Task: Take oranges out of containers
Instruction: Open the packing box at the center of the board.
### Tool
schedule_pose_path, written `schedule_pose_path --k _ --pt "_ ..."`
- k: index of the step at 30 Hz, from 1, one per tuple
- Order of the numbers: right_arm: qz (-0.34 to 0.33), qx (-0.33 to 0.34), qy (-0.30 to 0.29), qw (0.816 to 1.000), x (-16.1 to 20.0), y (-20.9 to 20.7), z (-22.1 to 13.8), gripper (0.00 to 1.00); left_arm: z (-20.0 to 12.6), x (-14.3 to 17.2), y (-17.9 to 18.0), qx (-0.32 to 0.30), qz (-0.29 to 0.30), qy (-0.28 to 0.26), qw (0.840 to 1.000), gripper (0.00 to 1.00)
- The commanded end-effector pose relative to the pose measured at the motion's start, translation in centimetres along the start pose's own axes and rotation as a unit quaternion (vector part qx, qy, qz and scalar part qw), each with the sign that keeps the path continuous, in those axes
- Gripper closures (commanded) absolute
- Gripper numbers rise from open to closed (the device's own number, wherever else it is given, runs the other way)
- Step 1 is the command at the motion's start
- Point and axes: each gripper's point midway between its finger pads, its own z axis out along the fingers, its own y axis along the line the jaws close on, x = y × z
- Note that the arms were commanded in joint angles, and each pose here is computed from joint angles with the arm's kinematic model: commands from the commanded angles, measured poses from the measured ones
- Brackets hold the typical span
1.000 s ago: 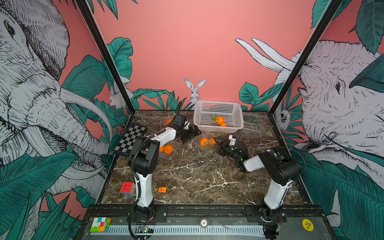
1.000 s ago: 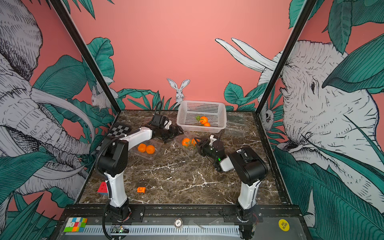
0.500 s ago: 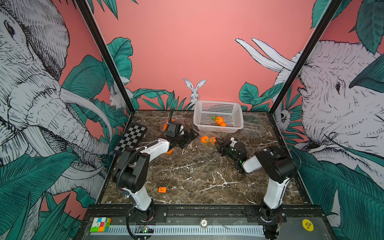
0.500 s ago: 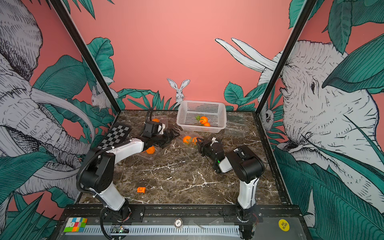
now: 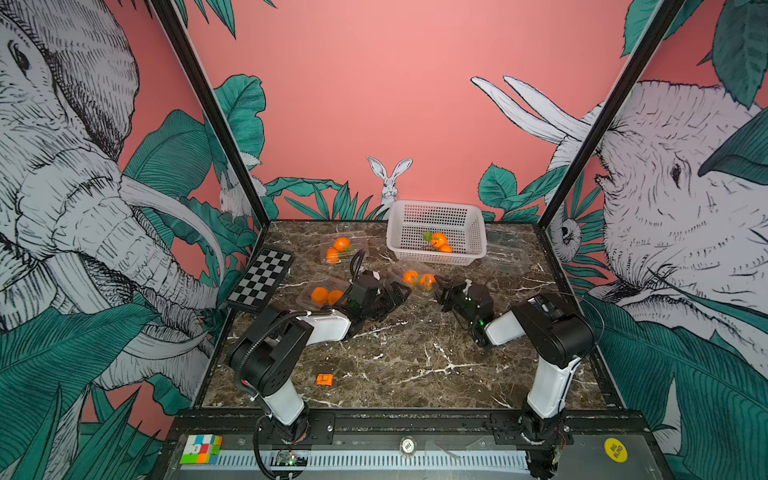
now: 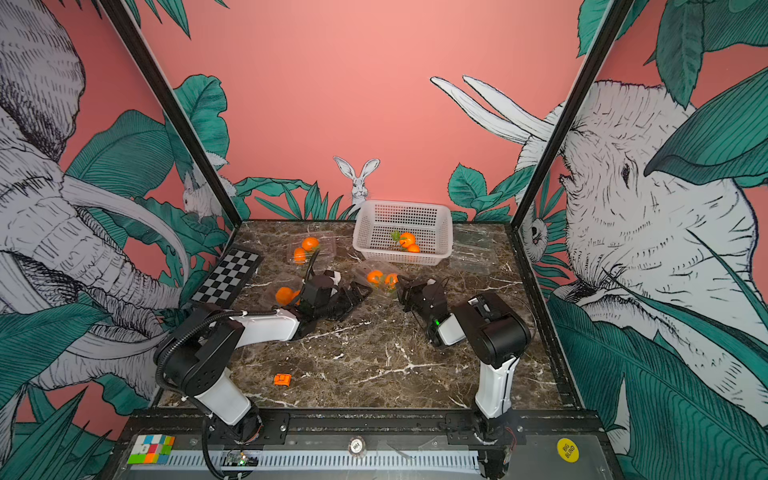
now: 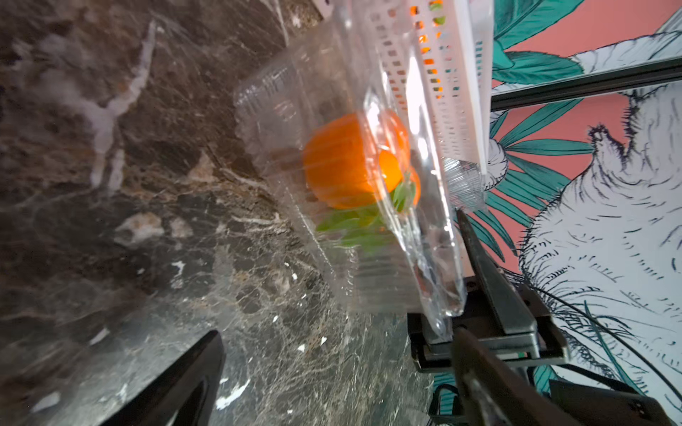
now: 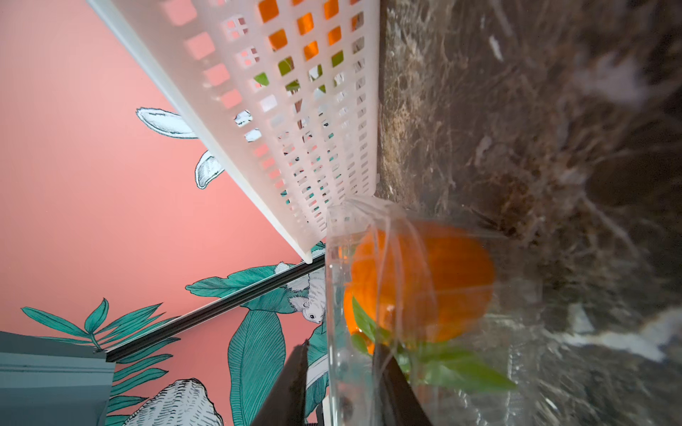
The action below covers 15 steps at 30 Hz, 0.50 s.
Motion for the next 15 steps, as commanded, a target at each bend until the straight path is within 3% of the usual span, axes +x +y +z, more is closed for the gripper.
schedule_pose_path --k 1,15 --pt "0.004 -0.028 0.005 1.000 0.7 2.2 0.2 0.70 0.0 -1.2 -1.0 0.046 -0.019 -0.055 0.997 0.04" --pt "-0.001 -0.025 0.000 1.000 0.6 2.0 -0.1 0.70 1.0 -1.0 1.7 0.036 -0.097 -0.081 0.991 0.05"
